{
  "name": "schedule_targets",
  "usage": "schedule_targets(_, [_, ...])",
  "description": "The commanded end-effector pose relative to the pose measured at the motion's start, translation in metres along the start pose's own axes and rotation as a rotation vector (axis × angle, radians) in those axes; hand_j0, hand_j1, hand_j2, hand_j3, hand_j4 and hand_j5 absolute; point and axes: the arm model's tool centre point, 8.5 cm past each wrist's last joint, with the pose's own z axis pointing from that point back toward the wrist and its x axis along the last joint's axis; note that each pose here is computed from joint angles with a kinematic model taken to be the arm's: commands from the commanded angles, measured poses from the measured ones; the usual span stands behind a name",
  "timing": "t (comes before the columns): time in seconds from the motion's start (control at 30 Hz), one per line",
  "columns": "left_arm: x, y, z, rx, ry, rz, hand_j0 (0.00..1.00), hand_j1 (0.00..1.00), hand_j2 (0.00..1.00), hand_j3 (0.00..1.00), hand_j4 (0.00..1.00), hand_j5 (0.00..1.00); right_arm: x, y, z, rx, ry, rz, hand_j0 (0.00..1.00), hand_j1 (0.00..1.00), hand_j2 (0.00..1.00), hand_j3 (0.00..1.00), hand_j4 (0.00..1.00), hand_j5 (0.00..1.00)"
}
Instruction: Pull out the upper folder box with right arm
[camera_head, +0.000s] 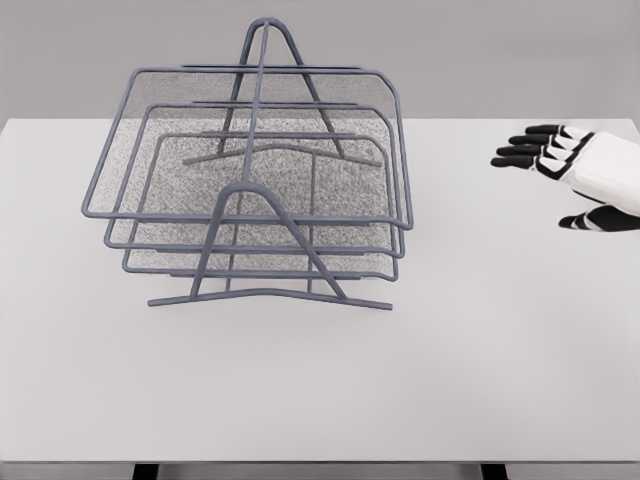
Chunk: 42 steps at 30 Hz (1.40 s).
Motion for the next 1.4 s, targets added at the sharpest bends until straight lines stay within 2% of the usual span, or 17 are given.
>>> schedule_targets(0.0, [0.000,0.000,0.000,0.000,0.001,0.001,1.00,1.00,1.00,1.00,1.00,1.00,0.001,0.000,-0.001,0.007,-0.004,-0.005,1.00,1.00,1.00,1.00,1.00,1.00])
schedule_targets(0.03, [0.000,0.000,0.000,0.000,-0.001,0.001,1.00,1.00,1.00,1.00,1.00,1.00,0.001,0.000,-0.003,-0.003,-0.007,-0.004,1.00,1.00,1.00,1.00,1.00,1.00])
schedule_targets(0.1, [0.000,0.000,0.000,0.000,-0.001,0.001,1.00,1.00,1.00,1.00,1.00,1.00,0.003,-0.009,-0.016,-0.038,-0.023,0.053,1.00,1.00,1.00,1.00,1.00,1.00])
schedule_targets(0.17, [0.000,0.000,0.000,0.000,0.001,0.001,1.00,1.00,1.00,1.00,1.00,1.00,0.006,-0.004,-0.020,-0.033,-0.035,0.043,1.00,1.00,1.00,1.00,1.00,1.00])
schedule_targets(0.2, [0.000,0.000,0.000,0.000,-0.001,0.001,1.00,1.00,1.00,1.00,1.00,1.00,0.006,-0.009,-0.023,-0.044,-0.042,0.051,1.00,1.00,1.00,1.00,1.00,1.00])
schedule_targets(0.27, [0.000,0.000,0.000,0.000,-0.001,0.001,1.00,1.00,1.00,1.00,1.00,1.00,0.016,-0.007,-0.047,-0.041,-0.108,0.046,1.00,1.00,1.00,1.00,1.00,1.00])
schedule_targets(0.33, [0.000,0.000,0.000,0.000,-0.001,0.001,1.00,1.00,1.00,1.00,1.00,1.00,0.020,-0.015,-0.058,-0.053,-0.136,0.062,1.00,1.00,1.00,1.00,1.00,1.00])
schedule_targets(0.43, [0.000,0.000,0.000,0.000,-0.001,0.001,1.00,1.00,1.00,1.00,1.00,1.00,0.025,-0.004,-0.085,-0.042,-0.186,0.031,1.00,1.00,1.00,1.00,1.00,1.00])
schedule_targets(0.5, [0.000,0.000,0.000,0.000,-0.001,0.001,1.00,1.00,1.00,1.00,1.00,1.00,0.030,-0.008,-0.099,-0.051,-0.218,0.036,1.00,1.00,1.00,1.00,1.00,1.00])
schedule_targets(0.53, [0.000,0.000,0.000,0.000,-0.001,0.001,1.00,1.00,1.00,1.00,1.00,1.00,0.030,-0.002,-0.106,-0.041,-0.225,0.023,1.00,1.00,1.00,1.00,1.00,1.00])
schedule_targets(0.63, [0.000,0.000,0.000,0.000,-0.001,0.001,1.00,1.00,1.00,1.00,1.00,1.00,0.034,0.001,-0.115,-0.042,-0.245,0.015,1.00,1.00,1.00,1.00,1.00,1.00])
schedule_targets(0.73, [0.000,0.000,0.000,0.000,-0.001,0.001,1.00,1.00,1.00,1.00,1.00,1.00,0.032,0.021,-0.131,-0.014,-0.243,0.002,1.00,1.00,1.00,1.00,1.00,1.00])
schedule_targets(0.9, [0.000,0.000,0.000,0.000,-0.002,0.001,1.00,1.00,1.00,1.00,1.00,1.00,0.028,0.027,-0.134,-0.002,-0.230,-0.002,1.00,1.00,1.00,1.00,1.00,1.00])
schedule_targets(0.97, [0.000,0.000,0.000,0.000,0.001,0.001,1.00,1.00,1.00,1.00,1.00,1.00,0.029,0.036,-0.136,0.017,-0.233,-0.015,1.00,1.00,1.00,1.00,1.00,1.00])
schedule_targets(1.37, [0.000,0.000,0.000,0.000,-0.002,0.001,1.00,1.00,1.00,1.00,1.00,1.00,0.027,0.050,-0.127,0.071,-0.220,-0.007,1.00,1.00,1.00,1.00,1.00,1.00])
